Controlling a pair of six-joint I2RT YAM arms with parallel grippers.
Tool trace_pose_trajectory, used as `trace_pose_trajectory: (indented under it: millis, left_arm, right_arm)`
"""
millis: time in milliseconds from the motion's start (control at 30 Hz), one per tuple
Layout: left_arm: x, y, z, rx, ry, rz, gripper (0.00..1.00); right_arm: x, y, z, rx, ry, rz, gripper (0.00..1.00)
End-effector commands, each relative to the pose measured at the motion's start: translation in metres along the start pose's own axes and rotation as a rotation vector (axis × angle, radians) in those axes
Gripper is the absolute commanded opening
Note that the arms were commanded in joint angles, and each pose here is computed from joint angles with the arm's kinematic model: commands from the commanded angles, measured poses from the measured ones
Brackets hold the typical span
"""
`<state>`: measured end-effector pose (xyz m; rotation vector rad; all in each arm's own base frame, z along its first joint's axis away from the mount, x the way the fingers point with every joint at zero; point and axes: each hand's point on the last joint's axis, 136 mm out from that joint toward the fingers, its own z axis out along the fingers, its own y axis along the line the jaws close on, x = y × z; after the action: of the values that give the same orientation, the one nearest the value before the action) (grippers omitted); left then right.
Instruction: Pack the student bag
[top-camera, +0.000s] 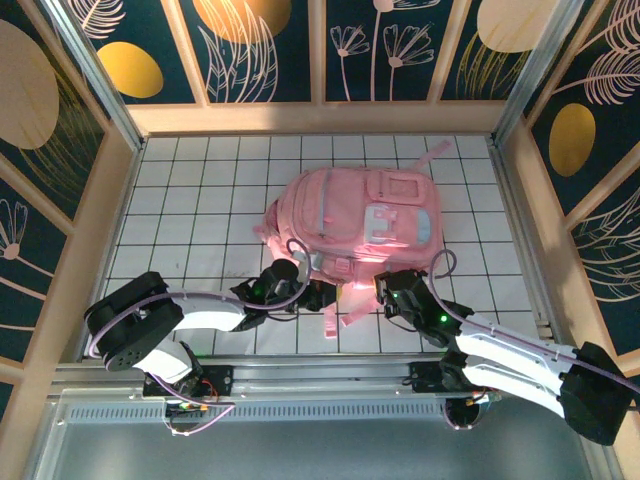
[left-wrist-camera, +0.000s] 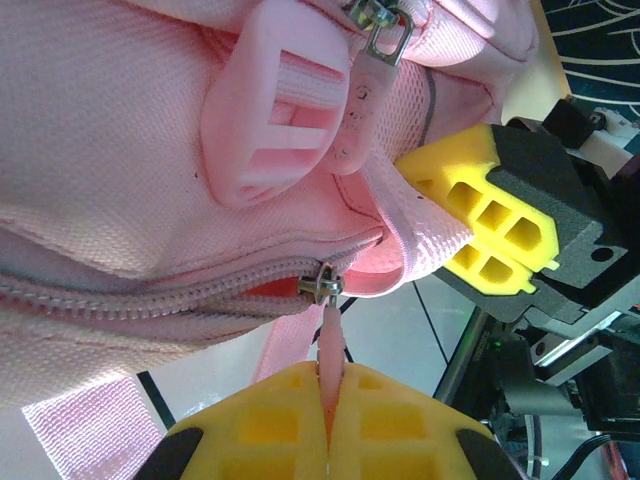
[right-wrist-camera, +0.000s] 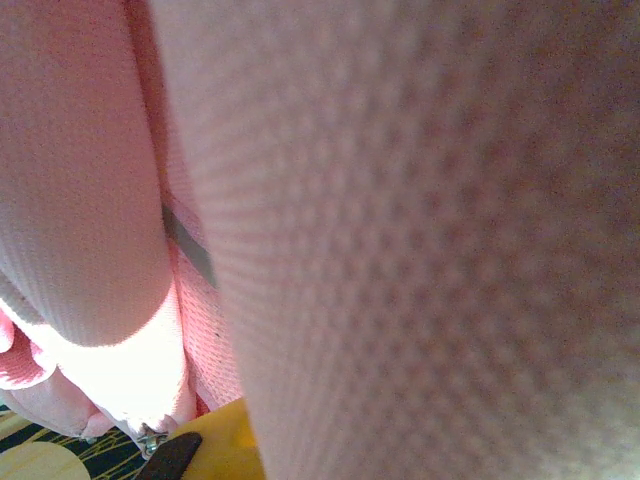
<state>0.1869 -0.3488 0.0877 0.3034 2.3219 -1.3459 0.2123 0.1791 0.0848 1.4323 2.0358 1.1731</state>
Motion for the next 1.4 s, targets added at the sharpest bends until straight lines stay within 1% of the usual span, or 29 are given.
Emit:
trace_pose_trajectory:
  millis: [0, 433, 667, 867, 1367]
  left_arm:
    - [-0.003, 0.004, -0.007, 0.0, -0.019, -0.021, 0.0]
    - [-0.003, 0.002, -0.012, 0.014, -0.032, -0.018, 0.0]
    - [-0.001, 0.001, -0.015, 0.04, -0.04, -0.036, 0.0]
    - [0.002, 0.007, -0.021, 0.064, -0.055, -0.083, 0.0]
    - [-0.002, 0.018, -0.033, 0.051, -0.099, -0.109, 0.0]
  right_arm:
    - [-0.028, 0.0, -0.003, 0.003, -0.137, -0.024, 0.0]
    - [-0.031, -0.002, -0.004, 0.011, -0.147, -0.036, 0.0]
    - [-0.038, -0.006, -0.005, 0.014, -0.177, -0.05, 0.0]
    - [-0.042, -0.009, -0.004, 0.018, -0.189, -0.05, 0.0]
    - [-0.055, -0.016, -0.005, 0.038, -0.225, -0.059, 0.0]
